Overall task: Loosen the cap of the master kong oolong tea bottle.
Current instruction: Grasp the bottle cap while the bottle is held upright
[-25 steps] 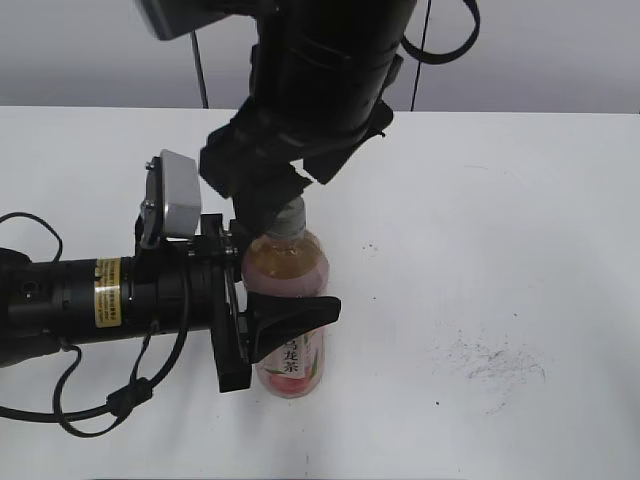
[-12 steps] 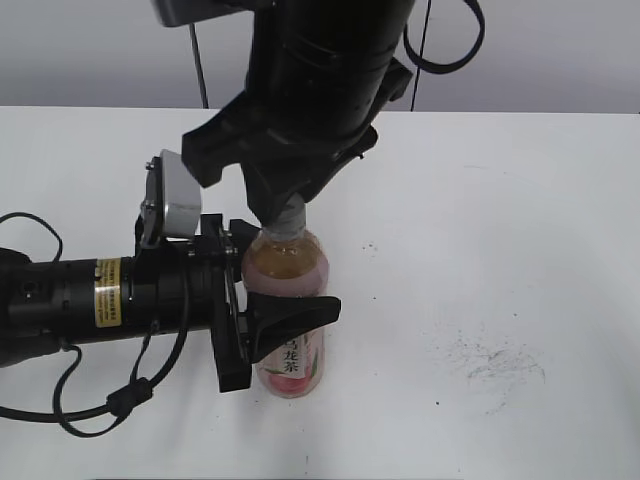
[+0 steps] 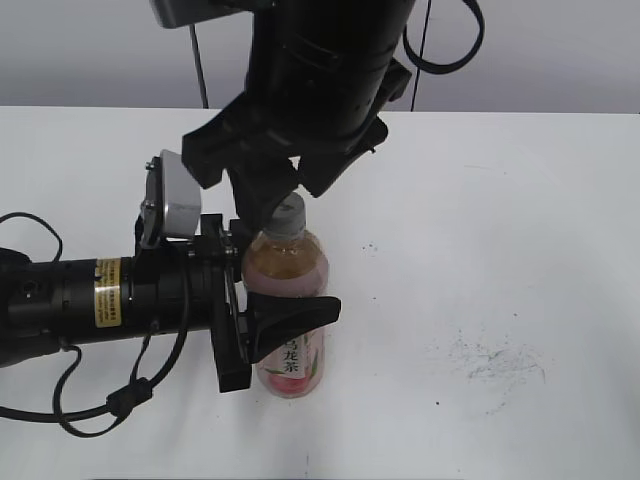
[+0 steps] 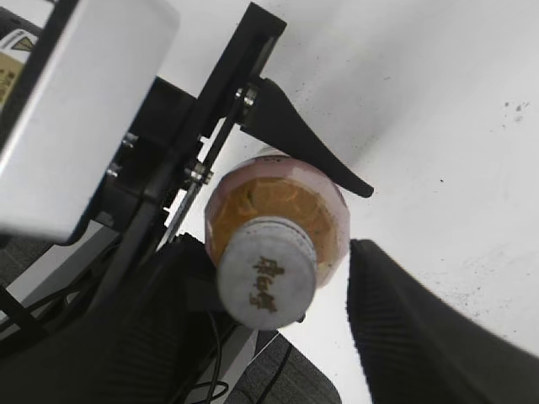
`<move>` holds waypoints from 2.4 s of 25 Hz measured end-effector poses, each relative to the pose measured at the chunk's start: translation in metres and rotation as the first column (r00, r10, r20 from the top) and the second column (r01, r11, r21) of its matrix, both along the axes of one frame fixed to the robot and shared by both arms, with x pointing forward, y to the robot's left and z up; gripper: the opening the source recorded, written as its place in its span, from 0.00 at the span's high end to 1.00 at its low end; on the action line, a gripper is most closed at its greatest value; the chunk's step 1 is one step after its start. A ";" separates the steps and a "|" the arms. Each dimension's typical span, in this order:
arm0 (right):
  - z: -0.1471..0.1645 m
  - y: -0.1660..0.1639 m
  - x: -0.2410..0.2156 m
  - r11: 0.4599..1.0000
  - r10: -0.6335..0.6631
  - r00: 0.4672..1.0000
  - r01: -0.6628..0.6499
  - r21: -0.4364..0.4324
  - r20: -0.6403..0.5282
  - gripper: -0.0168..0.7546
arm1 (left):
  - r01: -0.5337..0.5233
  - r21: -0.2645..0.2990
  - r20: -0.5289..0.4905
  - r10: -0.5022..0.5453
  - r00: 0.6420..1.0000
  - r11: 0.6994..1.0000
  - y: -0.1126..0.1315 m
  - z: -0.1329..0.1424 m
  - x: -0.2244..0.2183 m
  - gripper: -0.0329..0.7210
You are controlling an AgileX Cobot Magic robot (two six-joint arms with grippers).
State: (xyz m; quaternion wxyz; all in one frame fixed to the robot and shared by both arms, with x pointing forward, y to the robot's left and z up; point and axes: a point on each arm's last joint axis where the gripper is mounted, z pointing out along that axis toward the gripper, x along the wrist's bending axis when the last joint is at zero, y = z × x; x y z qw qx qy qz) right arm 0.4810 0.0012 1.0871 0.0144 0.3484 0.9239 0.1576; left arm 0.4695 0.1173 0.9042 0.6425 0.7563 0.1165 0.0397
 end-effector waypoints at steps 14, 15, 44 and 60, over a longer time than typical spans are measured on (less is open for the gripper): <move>-0.006 0.002 0.002 0.999 0.032 0.999 -0.032 -0.017 -0.003 0.41 | 0.000 0.000 0.000 0.000 1.000 1.000 0.000 0.000 0.000 0.37; -0.009 0.003 0.003 0.999 0.036 0.999 -0.036 -0.022 -0.005 0.43 | 0.000 0.000 0.000 0.000 1.000 1.000 0.000 0.000 0.000 0.37; -0.011 0.004 0.003 0.201 0.977 0.162 -0.917 -0.345 0.139 0.62 | 0.004 0.001 0.004 -0.004 1.000 1.000 0.000 0.000 0.000 0.37; -0.009 0.005 0.004 -0.747 0.516 -0.848 -0.379 -0.546 -0.118 0.62 | -0.005 -0.001 -0.001 0.005 1.000 1.000 0.000 0.000 0.000 0.37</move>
